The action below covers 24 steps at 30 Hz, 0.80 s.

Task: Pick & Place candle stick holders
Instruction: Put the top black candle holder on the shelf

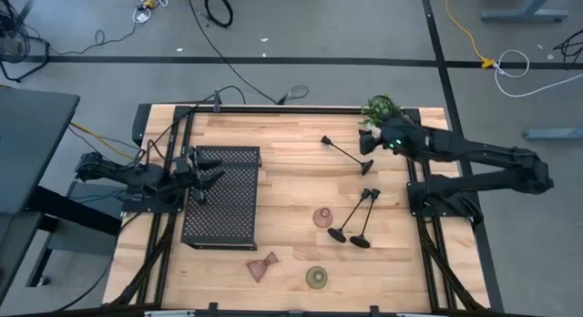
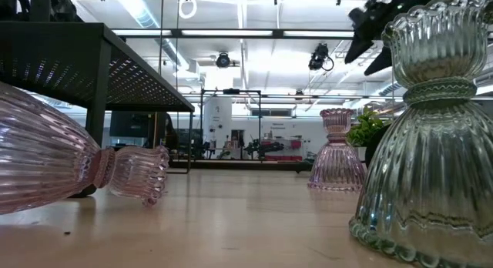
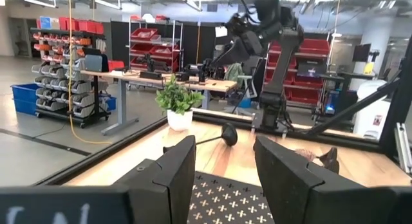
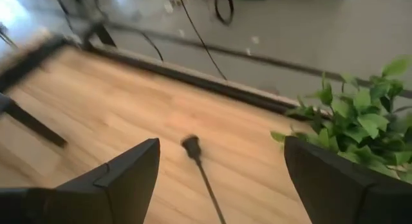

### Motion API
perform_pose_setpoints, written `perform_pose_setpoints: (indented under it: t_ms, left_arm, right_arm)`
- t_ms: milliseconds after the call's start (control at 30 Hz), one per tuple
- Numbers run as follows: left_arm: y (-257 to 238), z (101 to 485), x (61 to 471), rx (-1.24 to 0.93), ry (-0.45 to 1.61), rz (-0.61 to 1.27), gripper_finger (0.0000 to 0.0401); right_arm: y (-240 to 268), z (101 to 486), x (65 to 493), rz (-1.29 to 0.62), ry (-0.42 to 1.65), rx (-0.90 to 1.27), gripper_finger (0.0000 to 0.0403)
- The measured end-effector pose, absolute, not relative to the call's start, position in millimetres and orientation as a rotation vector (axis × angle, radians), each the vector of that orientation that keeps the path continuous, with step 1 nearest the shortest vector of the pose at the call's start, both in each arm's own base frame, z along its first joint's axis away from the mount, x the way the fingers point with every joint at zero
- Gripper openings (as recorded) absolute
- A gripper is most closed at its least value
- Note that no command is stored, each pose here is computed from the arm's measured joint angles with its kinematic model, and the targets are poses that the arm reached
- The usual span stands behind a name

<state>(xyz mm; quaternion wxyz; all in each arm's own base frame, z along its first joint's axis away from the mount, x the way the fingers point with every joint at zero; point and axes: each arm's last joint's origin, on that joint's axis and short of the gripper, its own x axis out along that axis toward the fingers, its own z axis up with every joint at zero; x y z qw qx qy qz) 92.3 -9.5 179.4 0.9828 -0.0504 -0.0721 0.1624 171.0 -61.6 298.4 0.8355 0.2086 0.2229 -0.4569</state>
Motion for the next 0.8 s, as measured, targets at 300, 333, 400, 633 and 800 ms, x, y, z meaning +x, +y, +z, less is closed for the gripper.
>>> perform_pose_setpoints:
  t_ms: [300,333,400,633,800]
  left_arm:
    - [-10,179,92,-0.099,-0.136,0.327,0.0165]
    - [-10,179,92,-0.1,-0.137,0.327,0.0165]
    - [-10,179,92,-0.103,-0.137,0.327,0.0165]
    - [-10,179,92,-0.104,-0.138,0.327,0.0165]
    - [-10,179,92,-0.104,-0.138,0.326,0.0165]
  right_arm:
    - [-98,270,207,-0.98,0.815,0.47,0.0329]
    - [-102,265,211,-0.977,0.843,0.473,0.0329]
    - [-108,254,218,-0.981,0.895,0.469,0.0329]
    - [-120,215,237,-0.931,1.079,0.525,0.0329]
    - [-125,193,248,-0.938,1.144,0.52,0.0329]
